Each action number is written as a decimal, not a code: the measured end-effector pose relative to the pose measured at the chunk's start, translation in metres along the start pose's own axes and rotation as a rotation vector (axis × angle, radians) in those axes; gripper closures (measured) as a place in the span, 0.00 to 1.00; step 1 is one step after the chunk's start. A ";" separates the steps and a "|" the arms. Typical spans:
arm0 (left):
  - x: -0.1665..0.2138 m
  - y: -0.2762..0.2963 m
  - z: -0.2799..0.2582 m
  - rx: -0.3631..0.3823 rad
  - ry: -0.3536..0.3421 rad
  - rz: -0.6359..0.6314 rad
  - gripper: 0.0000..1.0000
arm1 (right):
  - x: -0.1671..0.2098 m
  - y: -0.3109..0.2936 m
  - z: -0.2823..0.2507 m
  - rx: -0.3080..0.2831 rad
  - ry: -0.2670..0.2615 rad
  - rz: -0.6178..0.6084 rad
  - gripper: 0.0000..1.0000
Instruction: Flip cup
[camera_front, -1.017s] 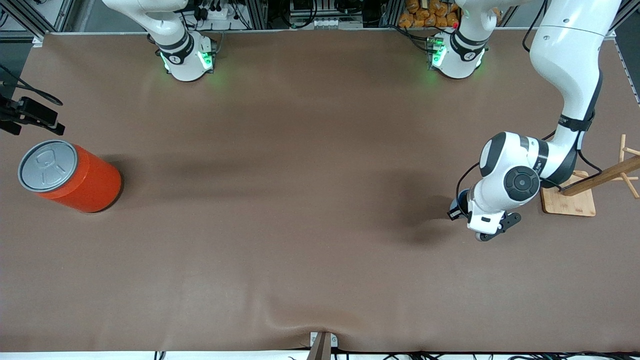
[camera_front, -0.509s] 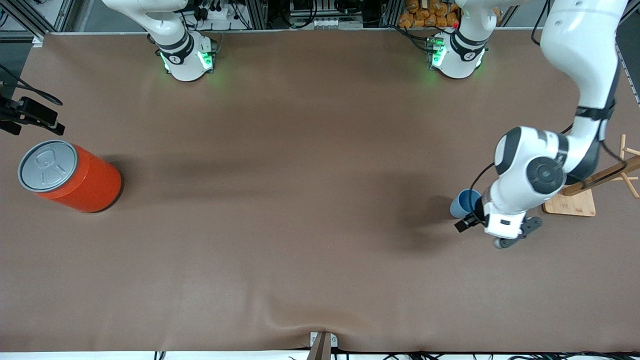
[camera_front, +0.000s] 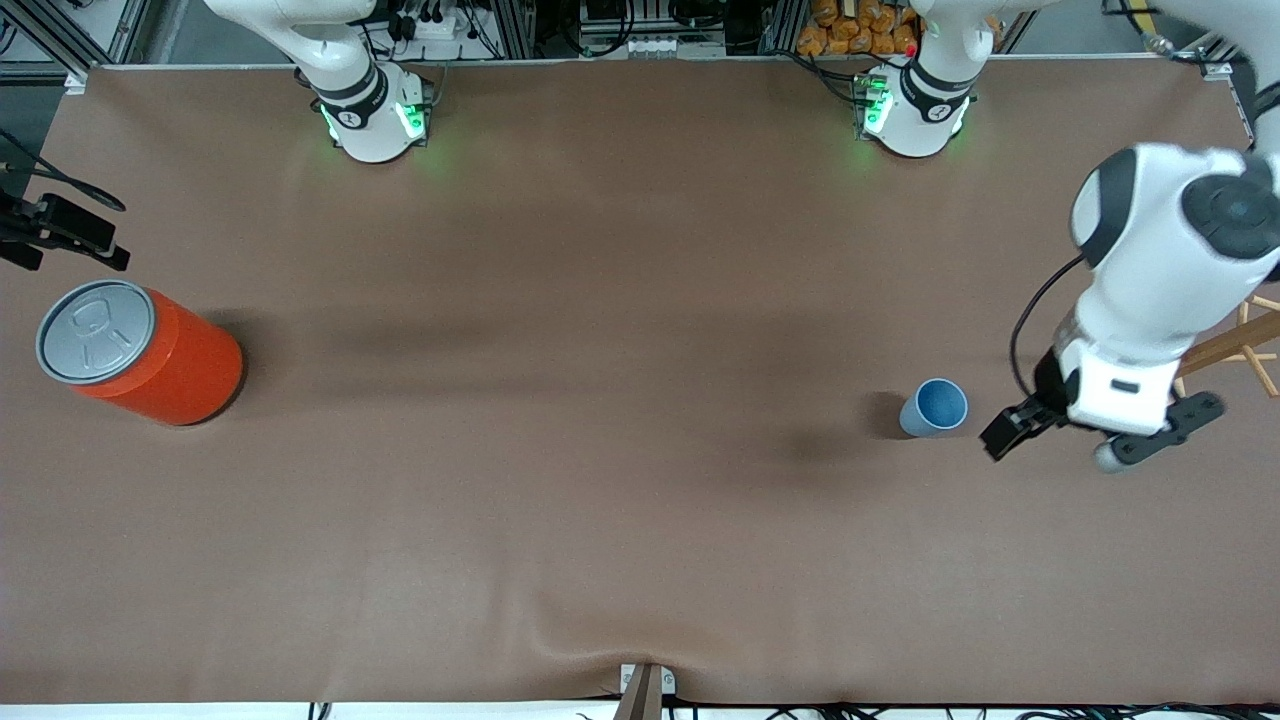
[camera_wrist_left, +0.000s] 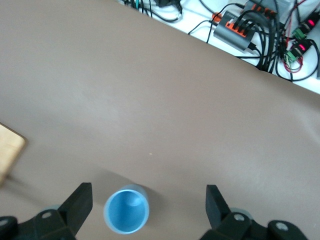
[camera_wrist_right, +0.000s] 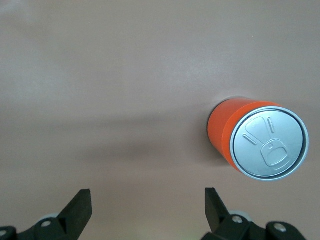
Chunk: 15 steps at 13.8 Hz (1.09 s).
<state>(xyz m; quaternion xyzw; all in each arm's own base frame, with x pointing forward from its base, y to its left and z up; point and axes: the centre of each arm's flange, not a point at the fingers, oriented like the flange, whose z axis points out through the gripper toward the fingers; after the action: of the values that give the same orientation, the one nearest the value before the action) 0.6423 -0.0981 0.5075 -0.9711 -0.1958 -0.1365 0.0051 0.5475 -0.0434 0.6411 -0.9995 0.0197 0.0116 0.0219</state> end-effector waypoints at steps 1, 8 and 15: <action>0.001 -0.004 -0.021 0.001 0.020 0.032 0.00 | 0.000 0.000 0.000 0.000 0.000 0.000 0.00; -0.009 -0.013 -0.062 0.075 -0.058 0.164 0.00 | 0.000 0.000 0.000 0.000 0.003 0.000 0.00; -0.001 -0.067 -0.129 -0.029 -0.194 0.317 0.00 | 0.001 0.000 0.000 0.000 0.004 -0.001 0.00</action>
<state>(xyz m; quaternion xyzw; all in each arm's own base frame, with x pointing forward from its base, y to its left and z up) 0.5818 -0.0450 0.6286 -0.9983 -0.0380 -0.0426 -0.0061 0.5481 -0.0431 0.6413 -0.9995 0.0194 0.0096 0.0217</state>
